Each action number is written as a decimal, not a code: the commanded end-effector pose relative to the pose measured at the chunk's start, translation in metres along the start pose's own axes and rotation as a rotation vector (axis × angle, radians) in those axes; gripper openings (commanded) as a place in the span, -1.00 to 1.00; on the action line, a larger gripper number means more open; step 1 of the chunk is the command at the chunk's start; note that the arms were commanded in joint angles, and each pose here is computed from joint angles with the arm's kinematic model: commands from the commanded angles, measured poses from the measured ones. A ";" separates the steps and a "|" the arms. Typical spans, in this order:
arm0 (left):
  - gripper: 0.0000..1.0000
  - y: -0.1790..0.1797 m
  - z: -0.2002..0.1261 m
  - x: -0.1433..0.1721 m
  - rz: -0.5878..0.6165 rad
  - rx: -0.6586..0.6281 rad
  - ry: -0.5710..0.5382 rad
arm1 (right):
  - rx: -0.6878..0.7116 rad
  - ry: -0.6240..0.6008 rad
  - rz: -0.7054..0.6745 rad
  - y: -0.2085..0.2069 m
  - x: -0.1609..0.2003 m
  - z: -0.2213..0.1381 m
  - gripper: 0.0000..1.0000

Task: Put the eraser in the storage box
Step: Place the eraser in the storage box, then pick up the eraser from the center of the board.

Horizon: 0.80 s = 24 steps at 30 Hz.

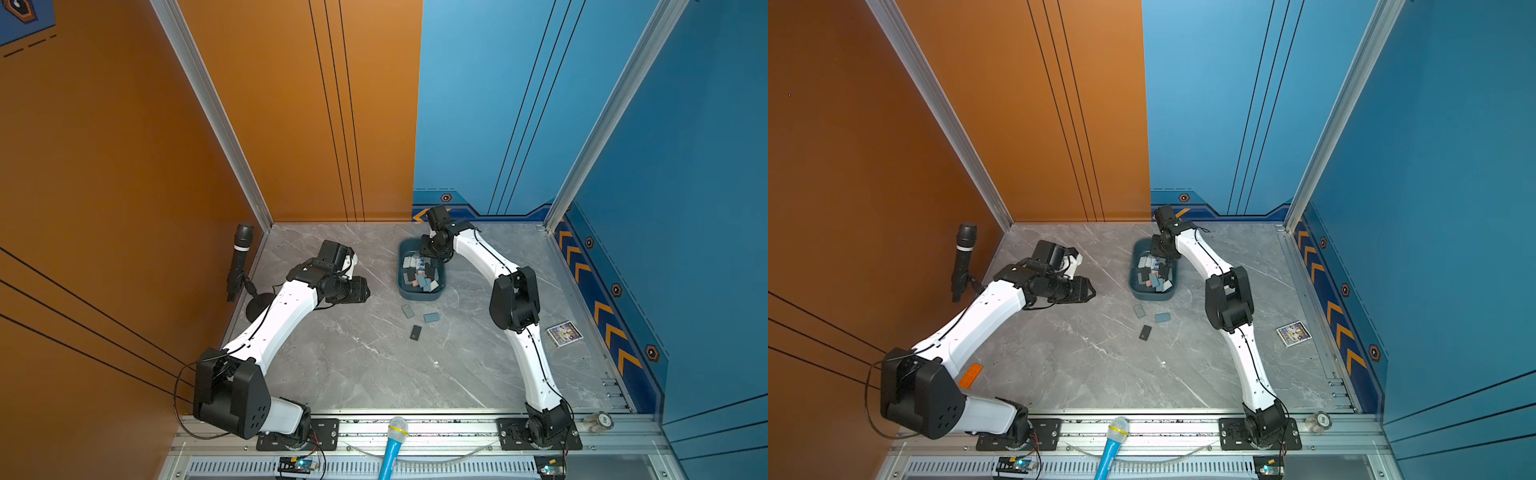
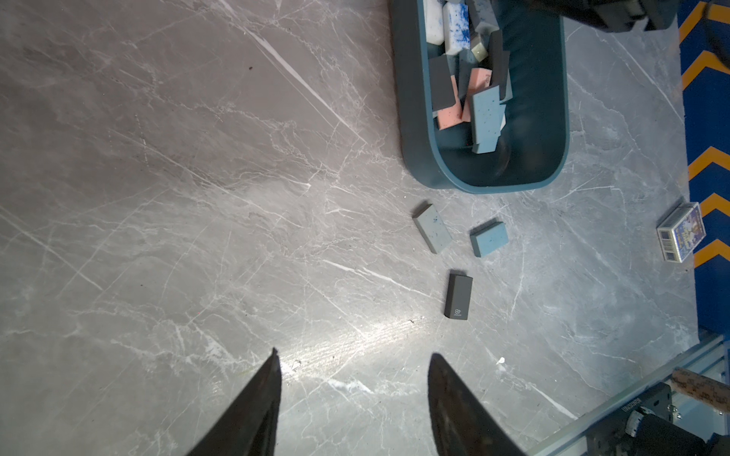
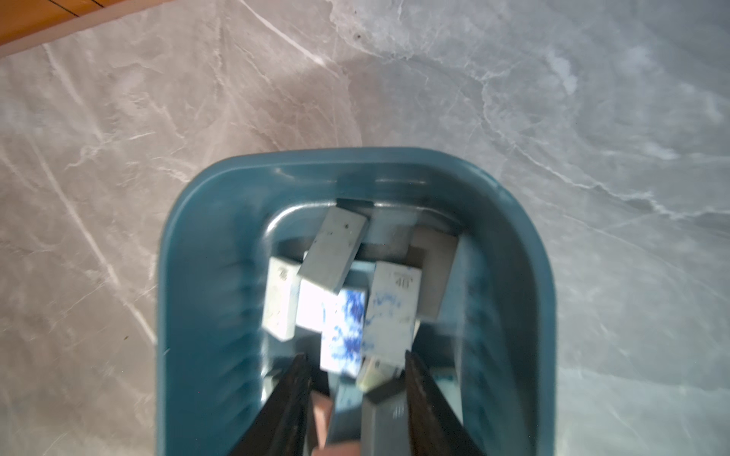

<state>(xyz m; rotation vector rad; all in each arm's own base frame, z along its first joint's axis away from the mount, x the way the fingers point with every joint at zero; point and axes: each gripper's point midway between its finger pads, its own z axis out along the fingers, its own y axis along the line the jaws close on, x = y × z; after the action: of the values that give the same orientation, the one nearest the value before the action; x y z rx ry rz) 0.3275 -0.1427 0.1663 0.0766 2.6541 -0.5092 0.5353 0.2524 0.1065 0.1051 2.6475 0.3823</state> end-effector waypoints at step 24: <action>0.22 -0.127 0.076 0.090 0.413 -0.032 0.236 | -0.129 -0.325 0.022 -0.038 0.072 -0.230 -0.06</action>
<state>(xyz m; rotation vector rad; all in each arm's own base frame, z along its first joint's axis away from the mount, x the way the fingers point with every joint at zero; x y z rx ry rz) 0.2583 -0.2870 0.1124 0.6980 2.7494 -0.4204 0.3639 0.1776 0.2464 0.0734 2.3844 0.4571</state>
